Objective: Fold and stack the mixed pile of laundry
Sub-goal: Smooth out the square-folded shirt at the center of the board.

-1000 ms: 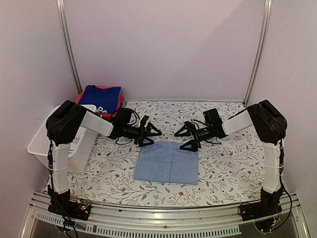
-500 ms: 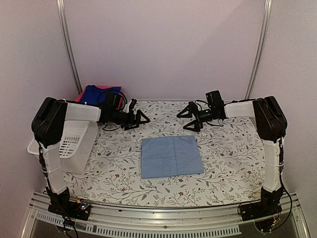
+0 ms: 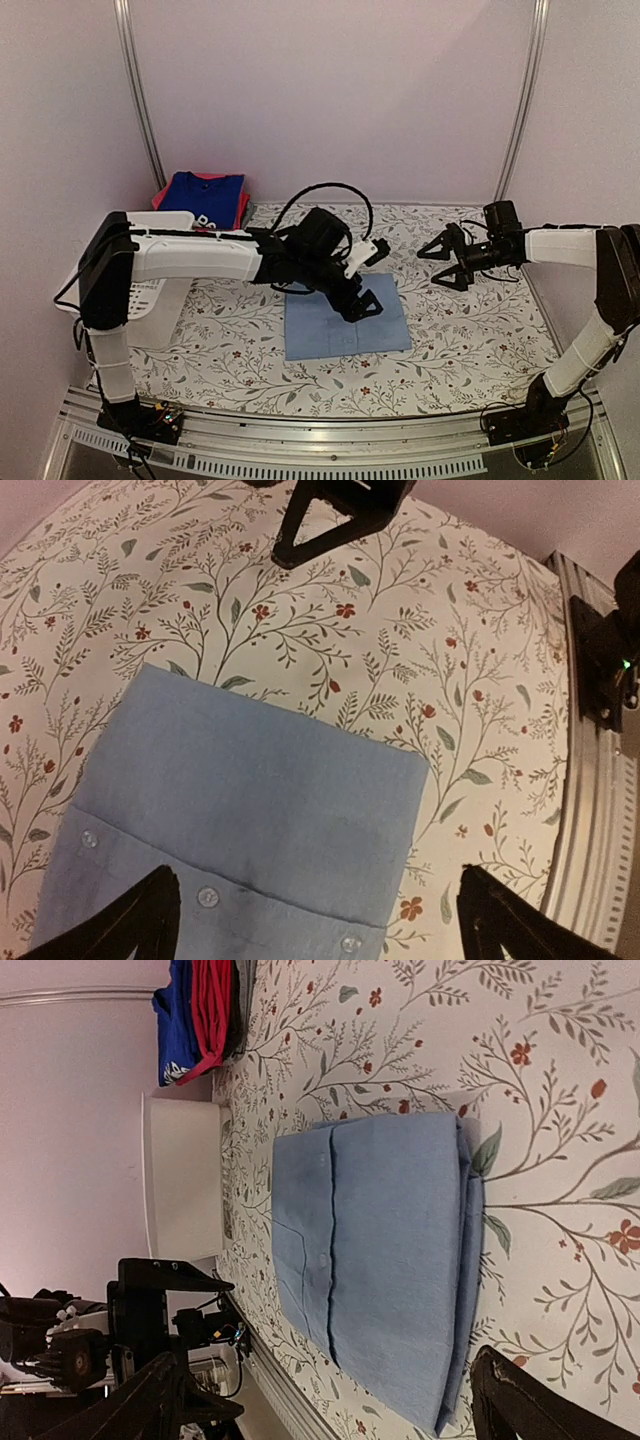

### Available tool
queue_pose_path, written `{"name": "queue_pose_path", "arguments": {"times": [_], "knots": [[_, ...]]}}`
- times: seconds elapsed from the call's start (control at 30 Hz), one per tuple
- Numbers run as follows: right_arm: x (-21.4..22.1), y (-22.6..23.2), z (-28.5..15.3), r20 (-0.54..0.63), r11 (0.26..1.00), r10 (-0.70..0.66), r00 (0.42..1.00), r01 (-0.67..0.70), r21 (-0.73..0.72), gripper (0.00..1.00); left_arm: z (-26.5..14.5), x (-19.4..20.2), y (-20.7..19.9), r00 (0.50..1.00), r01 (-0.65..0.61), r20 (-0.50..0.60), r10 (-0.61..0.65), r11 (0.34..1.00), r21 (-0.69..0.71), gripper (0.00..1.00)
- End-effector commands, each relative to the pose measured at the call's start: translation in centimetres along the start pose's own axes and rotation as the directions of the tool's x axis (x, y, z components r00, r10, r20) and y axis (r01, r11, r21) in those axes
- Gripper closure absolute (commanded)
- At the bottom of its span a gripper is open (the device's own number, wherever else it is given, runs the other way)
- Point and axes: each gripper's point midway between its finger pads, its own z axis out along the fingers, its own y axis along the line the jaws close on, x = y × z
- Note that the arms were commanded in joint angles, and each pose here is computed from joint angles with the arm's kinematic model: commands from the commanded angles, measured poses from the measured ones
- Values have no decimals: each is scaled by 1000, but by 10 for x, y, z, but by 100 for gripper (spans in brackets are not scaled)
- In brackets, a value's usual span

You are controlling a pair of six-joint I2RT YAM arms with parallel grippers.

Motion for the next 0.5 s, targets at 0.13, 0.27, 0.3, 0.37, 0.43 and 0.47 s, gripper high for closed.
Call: {"name": "queue_pose_path", "arguments": {"times": [0.13,0.27,0.3,0.37,0.43,0.47], "knots": [[45,-34,-17,-41,997,83,996,-83,3,1,83,19,-47,948,-294,-134,287,955,-35,10],[57,-40,-17,-51,996,94,994,-94,-4,1,113,24,-67,914,-383,-153,376,924,-13,18],[60,-41,-17,-56,995,99,994,-99,-7,1,117,27,-70,913,-383,-151,379,924,2,21],[65,-44,-16,-64,994,111,992,-112,-8,1,123,35,-77,916,-372,-153,372,928,25,26],[68,-46,-15,-70,993,115,991,-117,-11,1,129,47,-81,905,-386,-176,387,922,38,32],[70,-47,-15,-70,993,117,991,-118,-12,1,132,54,-84,899,-396,-187,397,917,45,35]]}}
